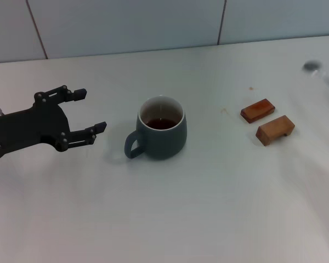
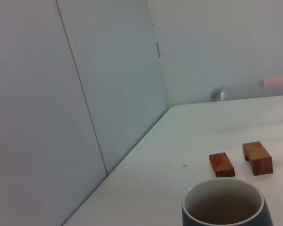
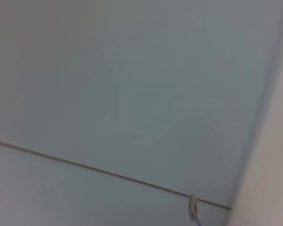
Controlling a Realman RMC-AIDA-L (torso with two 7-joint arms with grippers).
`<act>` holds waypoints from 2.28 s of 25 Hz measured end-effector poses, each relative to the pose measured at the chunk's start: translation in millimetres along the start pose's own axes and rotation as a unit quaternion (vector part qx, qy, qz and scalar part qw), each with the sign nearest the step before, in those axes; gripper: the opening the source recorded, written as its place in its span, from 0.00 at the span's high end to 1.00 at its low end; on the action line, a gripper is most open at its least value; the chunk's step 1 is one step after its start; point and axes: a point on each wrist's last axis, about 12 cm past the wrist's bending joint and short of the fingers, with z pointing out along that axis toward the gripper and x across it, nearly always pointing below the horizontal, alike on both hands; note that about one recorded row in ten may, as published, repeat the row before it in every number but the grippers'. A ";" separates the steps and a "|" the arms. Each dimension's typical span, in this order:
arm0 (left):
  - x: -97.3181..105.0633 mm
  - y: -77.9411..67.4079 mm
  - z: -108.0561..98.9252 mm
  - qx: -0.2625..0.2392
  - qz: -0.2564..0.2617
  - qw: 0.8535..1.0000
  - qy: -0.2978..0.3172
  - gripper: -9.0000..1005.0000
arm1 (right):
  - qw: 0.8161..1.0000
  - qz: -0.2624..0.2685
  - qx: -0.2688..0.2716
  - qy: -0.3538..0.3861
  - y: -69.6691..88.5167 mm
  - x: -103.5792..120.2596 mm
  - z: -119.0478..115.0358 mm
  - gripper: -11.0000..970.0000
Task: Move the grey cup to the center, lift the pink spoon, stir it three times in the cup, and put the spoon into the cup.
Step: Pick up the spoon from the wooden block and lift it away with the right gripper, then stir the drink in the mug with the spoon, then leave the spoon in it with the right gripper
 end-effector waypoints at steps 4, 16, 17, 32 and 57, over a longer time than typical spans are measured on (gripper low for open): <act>0.4 -0.9 0.8 0.001 -0.001 1.000 0.000 0.18 | 0.994 -0.095 -0.046 0.026 26.2 -29.0 3.3 0.86; 2.2 -8.0 3.3 0.024 -0.013 1.000 0.008 0.18 | 0.885 -0.402 -0.050 0.229 168.0 -97.8 29.0 0.86; 2.6 -8.6 4.0 0.026 -0.016 0.999 0.011 0.18 | 0.874 -0.417 -0.046 0.245 180.1 -96.7 34.3 0.86; 5.1 -16.6 11.0 0.049 -0.035 0.998 0.025 0.18 | 0.710 -0.548 -0.017 0.443 280.7 -26.3 123.1 0.86; 8.1 -21.3 8.8 0.062 -0.046 0.996 0.037 0.18 | 0.639 -0.493 0.026 0.590 277.8 38.3 251.8 0.86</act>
